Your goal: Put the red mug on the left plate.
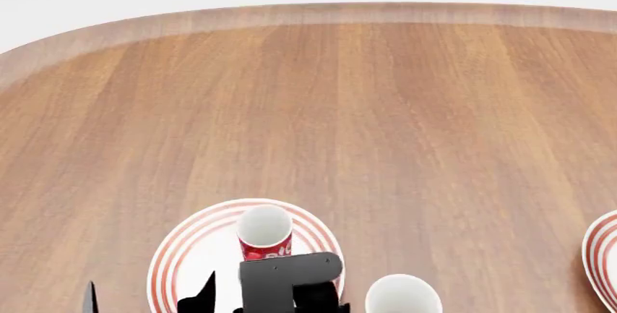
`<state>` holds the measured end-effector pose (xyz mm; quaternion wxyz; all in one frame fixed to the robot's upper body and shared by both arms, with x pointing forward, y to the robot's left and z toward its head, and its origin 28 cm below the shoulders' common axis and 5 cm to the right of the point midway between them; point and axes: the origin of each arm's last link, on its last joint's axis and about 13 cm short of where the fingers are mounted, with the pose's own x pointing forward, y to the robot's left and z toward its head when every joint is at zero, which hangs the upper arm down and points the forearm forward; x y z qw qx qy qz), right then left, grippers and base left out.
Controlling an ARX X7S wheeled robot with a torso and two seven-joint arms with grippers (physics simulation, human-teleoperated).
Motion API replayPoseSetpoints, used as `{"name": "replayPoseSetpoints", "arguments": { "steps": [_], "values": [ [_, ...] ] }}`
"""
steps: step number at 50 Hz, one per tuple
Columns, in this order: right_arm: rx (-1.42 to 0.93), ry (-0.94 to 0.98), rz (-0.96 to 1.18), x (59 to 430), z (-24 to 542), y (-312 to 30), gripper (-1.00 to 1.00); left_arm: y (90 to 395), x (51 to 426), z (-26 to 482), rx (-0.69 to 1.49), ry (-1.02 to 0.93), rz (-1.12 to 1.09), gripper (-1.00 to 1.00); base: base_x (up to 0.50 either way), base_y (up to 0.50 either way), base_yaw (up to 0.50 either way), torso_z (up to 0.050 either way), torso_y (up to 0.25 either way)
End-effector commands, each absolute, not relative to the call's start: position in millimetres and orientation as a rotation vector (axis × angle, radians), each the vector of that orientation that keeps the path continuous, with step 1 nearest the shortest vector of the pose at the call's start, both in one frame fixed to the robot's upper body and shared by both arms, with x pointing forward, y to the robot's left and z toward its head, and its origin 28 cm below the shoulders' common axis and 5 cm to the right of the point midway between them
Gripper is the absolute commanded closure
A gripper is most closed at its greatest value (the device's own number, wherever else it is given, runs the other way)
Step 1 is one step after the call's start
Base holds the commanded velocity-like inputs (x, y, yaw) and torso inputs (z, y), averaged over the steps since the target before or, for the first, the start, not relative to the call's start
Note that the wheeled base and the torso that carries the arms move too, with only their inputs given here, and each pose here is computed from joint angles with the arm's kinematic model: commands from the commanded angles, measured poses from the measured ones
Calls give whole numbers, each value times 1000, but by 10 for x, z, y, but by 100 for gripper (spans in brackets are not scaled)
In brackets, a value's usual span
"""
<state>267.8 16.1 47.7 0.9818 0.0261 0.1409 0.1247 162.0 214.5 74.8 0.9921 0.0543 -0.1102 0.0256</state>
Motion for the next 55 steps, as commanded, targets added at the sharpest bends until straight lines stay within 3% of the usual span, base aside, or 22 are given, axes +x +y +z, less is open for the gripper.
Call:
{"name": "replayPoseSetpoints", "arguments": {
  "steps": [1,24,55],
  "values": [
    [65,165,236,2346,642,61,-100,2128,1520,859,129,-262,48,-100,0,0,0,0,0],
    [57,-24,265,1812,860,-7,-100,2063,1290,1078,160,-352,29,-100,0,0,0,0,0],
    [84,-136,295,1388,1014,-72,-100,2020,970,1301,179,-457,12,-100,0,0,0,0,0]
  ]
}}
